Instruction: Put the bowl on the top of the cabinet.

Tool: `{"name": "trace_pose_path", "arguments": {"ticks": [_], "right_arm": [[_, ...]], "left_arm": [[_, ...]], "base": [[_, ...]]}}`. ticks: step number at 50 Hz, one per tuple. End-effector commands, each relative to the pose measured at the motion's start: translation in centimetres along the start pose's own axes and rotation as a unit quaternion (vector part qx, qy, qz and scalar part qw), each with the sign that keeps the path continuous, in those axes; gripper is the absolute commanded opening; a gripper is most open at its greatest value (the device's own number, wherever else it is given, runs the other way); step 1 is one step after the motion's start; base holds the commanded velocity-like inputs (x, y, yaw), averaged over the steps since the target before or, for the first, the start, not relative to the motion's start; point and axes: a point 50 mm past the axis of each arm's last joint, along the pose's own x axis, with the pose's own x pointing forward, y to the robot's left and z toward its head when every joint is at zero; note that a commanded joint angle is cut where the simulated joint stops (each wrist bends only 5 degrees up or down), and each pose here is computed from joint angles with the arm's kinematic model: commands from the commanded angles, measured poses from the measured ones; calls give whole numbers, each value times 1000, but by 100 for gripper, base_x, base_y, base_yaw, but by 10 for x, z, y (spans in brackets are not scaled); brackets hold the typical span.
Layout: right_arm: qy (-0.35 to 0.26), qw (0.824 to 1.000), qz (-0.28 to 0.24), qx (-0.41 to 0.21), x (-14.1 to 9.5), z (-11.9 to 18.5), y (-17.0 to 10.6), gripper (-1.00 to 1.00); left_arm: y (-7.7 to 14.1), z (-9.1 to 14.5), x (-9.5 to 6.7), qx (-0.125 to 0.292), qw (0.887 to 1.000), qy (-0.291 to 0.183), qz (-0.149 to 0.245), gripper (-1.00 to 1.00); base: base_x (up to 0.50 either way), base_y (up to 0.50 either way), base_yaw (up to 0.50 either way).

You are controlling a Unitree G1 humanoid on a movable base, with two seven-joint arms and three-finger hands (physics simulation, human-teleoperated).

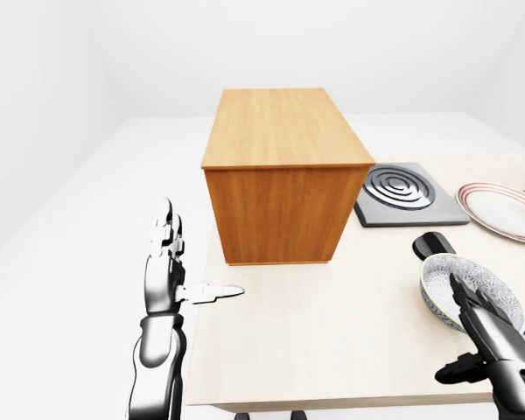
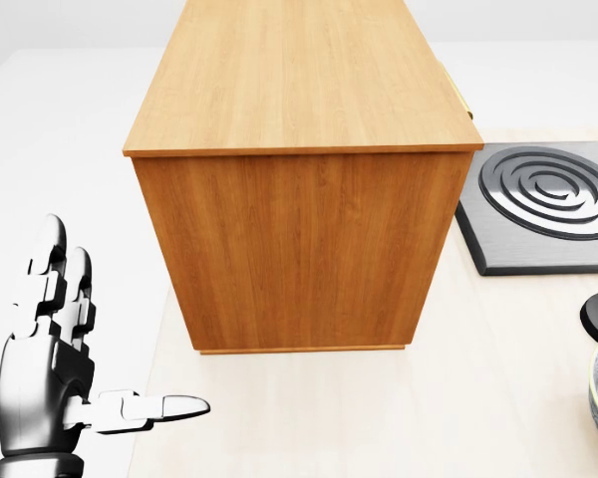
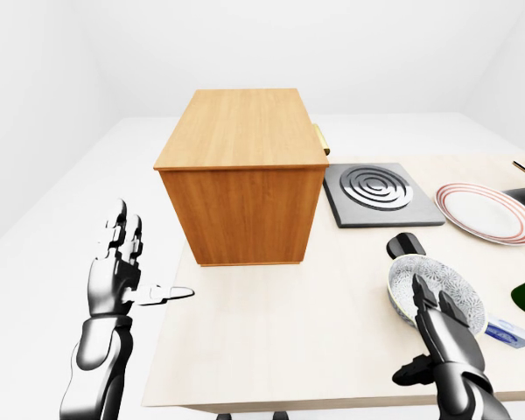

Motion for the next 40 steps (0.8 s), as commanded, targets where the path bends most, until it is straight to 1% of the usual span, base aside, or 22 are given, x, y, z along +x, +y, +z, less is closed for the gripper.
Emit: {"name": "trace_pose_path", "arguments": {"ticks": [1, 18, 19, 20, 21, 23, 34, 40], "right_arm": [[15, 1000, 10, -10, 2, -8, 9, 100], [31, 999, 25, -22, 4, -17, 19, 100], [31, 999, 27, -22, 4, -17, 19, 81], [31, 999, 29, -26, 5, -17, 20, 27], [31, 999, 33, -27, 5, -17, 21, 8], [31, 999, 34, -27, 5, -17, 22, -100], [31, 998, 37, -27, 3, -17, 22, -100], [22, 999, 25, -19, 4, -13, 12, -100]], "left_arm": [[0, -1, 0, 0, 1000, 2, -1, 100], [-1, 0, -1, 1, 1000, 2, -5, 100], [-1, 0, -1, 1, 1000, 1, -5, 100], [-1, 0, -1, 1, 1000, 0, -5, 100], [-1, 0, -1, 1, 1000, 1, -5, 100], [-1, -1, -1, 1, 1000, 3, -6, 100], [-2, -1, -1, 1, 1000, 3, -7, 100], [-2, -2, 0, 0, 1000, 5, -6, 100]], "base": [[0, 0, 0], [0, 0, 0], [0, 0, 0], [0, 0, 0], [0, 0, 0], [0, 0, 0], [0, 0, 0], [0, 0, 0]]}}
